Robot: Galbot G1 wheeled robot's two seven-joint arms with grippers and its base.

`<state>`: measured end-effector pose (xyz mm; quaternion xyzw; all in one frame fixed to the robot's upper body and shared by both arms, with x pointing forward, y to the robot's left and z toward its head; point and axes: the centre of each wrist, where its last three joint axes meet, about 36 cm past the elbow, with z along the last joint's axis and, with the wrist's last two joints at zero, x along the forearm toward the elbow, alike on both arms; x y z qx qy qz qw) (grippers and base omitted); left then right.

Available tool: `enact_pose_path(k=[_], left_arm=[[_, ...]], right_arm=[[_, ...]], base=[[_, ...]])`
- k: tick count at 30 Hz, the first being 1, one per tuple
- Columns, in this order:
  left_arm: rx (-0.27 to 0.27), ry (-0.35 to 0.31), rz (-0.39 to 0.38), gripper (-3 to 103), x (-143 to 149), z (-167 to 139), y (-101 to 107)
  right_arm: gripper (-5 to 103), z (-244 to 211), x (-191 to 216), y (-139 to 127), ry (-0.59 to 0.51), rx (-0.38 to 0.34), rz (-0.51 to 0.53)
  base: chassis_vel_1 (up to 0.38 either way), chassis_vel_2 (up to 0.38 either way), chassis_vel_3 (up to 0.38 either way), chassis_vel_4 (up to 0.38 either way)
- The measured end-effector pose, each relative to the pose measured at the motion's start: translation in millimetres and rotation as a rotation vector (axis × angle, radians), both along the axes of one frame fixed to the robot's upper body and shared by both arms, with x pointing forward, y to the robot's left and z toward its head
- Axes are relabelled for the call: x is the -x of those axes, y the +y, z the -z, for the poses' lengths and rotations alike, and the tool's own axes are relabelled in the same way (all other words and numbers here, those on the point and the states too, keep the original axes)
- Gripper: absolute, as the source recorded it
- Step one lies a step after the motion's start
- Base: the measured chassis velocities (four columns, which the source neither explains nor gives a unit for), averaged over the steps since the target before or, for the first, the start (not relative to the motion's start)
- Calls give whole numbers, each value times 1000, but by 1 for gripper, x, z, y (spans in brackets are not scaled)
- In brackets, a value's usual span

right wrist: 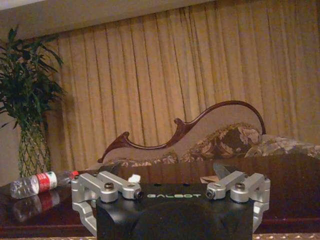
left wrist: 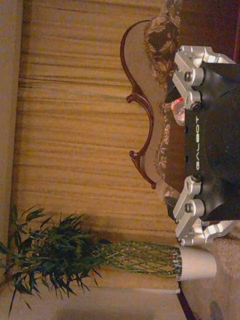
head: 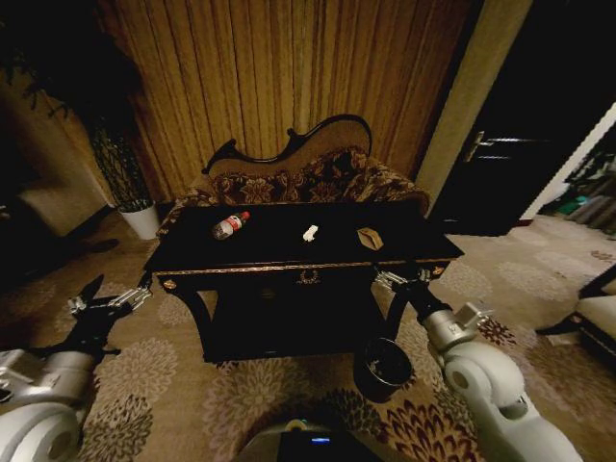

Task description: Move to the front of the table and place the trash on the table into the trash bin.

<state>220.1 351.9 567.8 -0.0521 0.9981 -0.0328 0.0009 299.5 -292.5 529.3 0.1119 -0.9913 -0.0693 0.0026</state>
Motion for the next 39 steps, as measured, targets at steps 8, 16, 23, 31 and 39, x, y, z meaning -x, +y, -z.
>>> enact_pose_path(k=[8, 16, 23, 31, 39], left_arm=[[-4, -1, 1, 100, 0, -1, 0], [-5, -2, 3, 100, -1, -1, 0], [-14, -7, 7, 100, 2, -3, 5], [-21, -15, -2, 100, 5, -9, 11], [-24, -14, -20, 100, 3, -15, 14]], right_arm=[[100, 10, -8, -6, 7, 35, 31], [100, 22, -17, -14, 21, 69, 66], [100, 23, -18, -15, 25, 64, 69], [100, 24, -18, -13, 31, 63, 64], [100, 30, -26, -19, 55, 73, 81]], base=[[0, 0, 0, 0], [-55, 55, 64, -60], [-110, 94, 102, -100], [-97, 105, 108, -103], [-31, 39, 26, -38]])
